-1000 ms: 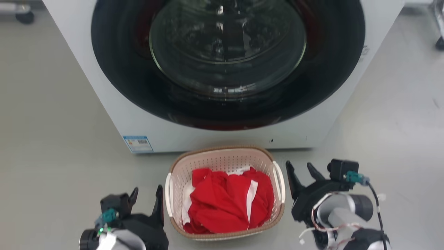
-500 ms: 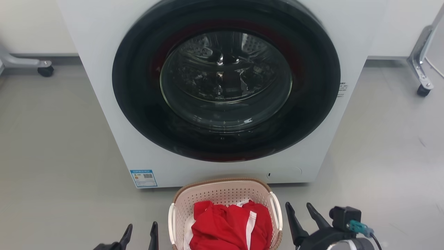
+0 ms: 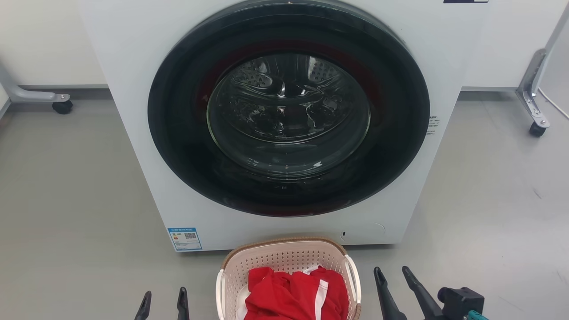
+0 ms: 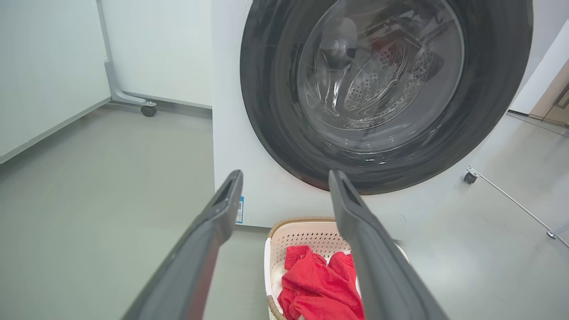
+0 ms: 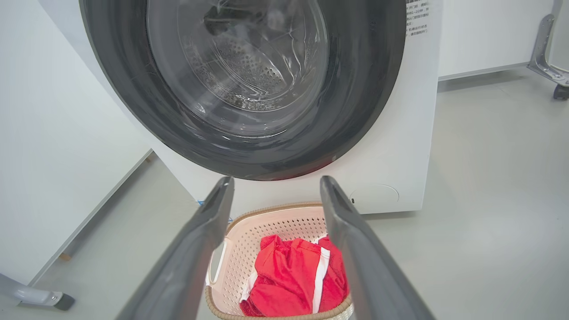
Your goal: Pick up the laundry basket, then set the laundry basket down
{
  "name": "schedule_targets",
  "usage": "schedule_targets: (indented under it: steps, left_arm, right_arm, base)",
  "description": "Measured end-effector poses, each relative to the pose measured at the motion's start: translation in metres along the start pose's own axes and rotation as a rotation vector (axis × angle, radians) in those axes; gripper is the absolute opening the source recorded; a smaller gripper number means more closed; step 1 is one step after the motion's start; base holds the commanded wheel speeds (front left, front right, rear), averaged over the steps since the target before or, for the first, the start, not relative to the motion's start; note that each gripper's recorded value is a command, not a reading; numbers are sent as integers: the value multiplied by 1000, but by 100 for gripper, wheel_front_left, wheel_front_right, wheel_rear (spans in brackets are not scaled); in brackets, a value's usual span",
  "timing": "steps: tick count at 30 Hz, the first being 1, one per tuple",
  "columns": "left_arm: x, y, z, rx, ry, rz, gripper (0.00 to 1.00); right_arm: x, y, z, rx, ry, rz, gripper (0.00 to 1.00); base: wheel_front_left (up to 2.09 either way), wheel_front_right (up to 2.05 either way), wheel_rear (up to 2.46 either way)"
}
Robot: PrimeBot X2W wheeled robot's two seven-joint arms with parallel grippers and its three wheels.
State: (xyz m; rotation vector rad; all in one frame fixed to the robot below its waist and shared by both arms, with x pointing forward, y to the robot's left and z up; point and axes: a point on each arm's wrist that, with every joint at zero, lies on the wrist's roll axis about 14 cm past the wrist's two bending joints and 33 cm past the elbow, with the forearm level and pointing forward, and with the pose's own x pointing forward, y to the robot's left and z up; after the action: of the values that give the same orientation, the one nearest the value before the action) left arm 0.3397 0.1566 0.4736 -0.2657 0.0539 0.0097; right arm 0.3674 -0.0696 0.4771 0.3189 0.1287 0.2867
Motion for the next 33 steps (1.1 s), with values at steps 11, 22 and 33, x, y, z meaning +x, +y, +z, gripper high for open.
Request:
schedule_targets:
  steps: [11,22,33]
  left_arm:
    - [-5,-1,16,40,-60,4,100]
    - [-5,-5,20,71,-77,-6,100]
    - [-5,-6,20,75,-79,-8,100]
  right_arm:
    - [-17,-22,17,-31,-88,-90,100]
    - [-23,-25,34,-70,-158,-123,100]
    - [-25,-24,42,-101,-192,-130,100]
  base:
    - [0,0,0]
    - [0,0,0]
    - [0,0,0]
